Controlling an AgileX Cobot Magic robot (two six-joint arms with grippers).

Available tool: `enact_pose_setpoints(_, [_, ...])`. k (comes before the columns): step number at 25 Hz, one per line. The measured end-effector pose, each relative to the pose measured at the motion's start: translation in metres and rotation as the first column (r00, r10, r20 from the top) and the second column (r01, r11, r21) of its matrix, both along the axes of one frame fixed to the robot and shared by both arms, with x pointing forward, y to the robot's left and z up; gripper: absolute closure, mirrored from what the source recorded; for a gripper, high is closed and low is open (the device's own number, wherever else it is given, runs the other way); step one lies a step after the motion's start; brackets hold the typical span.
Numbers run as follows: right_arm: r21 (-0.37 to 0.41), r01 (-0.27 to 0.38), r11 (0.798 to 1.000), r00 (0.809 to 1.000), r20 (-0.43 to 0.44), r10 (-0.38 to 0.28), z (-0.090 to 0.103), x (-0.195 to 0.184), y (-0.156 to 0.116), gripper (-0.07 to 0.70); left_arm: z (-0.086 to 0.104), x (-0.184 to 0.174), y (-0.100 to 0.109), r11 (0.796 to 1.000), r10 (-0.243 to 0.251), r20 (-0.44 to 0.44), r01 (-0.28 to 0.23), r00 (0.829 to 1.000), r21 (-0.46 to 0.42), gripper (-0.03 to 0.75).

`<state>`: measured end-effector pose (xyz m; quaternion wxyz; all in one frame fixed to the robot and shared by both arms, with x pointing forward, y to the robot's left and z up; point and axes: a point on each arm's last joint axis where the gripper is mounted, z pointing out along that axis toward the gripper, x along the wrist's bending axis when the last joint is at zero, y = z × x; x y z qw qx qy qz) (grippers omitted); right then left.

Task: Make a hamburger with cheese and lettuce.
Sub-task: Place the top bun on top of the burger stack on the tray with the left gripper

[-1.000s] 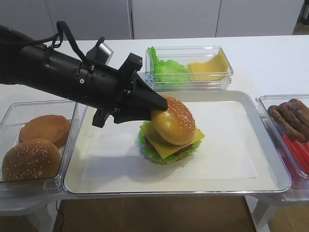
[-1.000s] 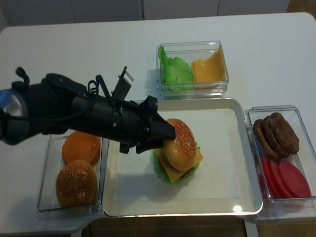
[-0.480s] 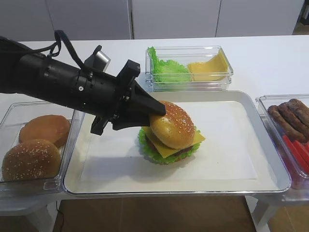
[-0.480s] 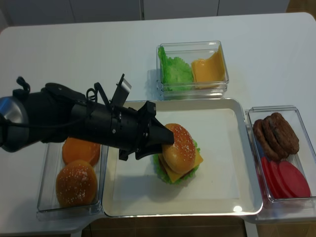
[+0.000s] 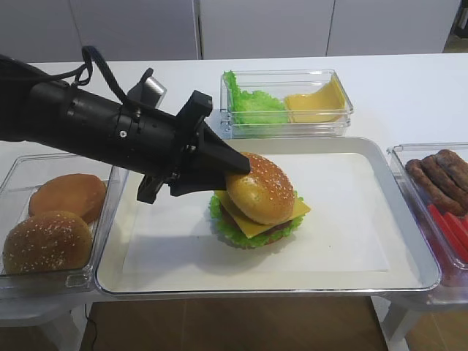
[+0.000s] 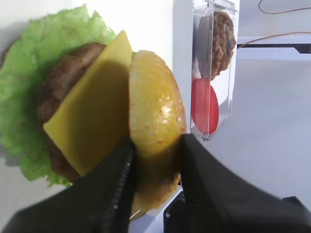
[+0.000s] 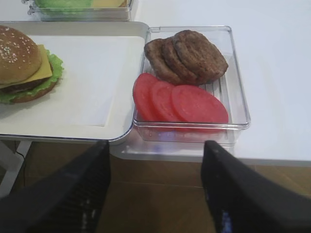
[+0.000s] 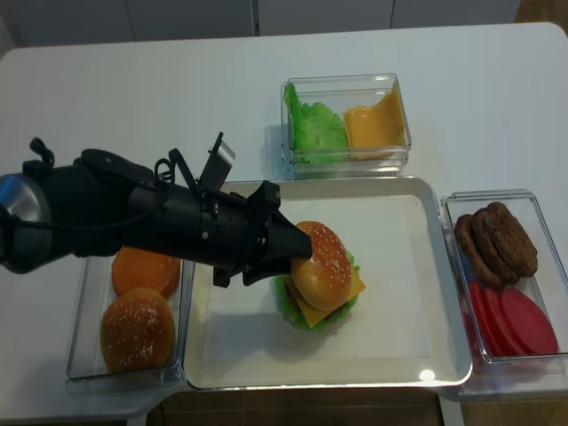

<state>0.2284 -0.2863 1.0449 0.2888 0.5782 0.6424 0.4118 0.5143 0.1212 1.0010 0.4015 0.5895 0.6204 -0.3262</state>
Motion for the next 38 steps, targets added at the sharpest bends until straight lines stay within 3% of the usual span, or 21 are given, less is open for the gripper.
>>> enact_pose_setpoints(6, [0.0,0.0,1.0,1.0,0.0,0.0,0.0,0.0,0.0,0.184,-0.0003,0.0007,0.0003,1.0,0.002,0.014,-0.002,1.0,0.006,0.464])
enact_pose_setpoints(15, [0.0,0.0,1.0,1.0,0.0,0.0,0.0,0.0,0.0,0.185,-0.0026,0.002,0.0016,0.999,-0.004,0.056,0.002,0.998,0.035,0.334])
enact_pose_setpoints(29, [0.0,0.0,1.0,1.0,0.0,0.0,0.0,0.0,0.0,0.185,-0.001,0.0015,0.0021,0.999,-0.028,0.106,0.023,0.994,0.046,0.304])
enact_pose_setpoints(38, [0.0,0.0,1.0,1.0,0.0,0.0,0.0,0.0,0.0,0.185,0.0003,-0.0007,0.0054,0.994,-0.05,0.141,0.036,0.989,0.099,0.3])
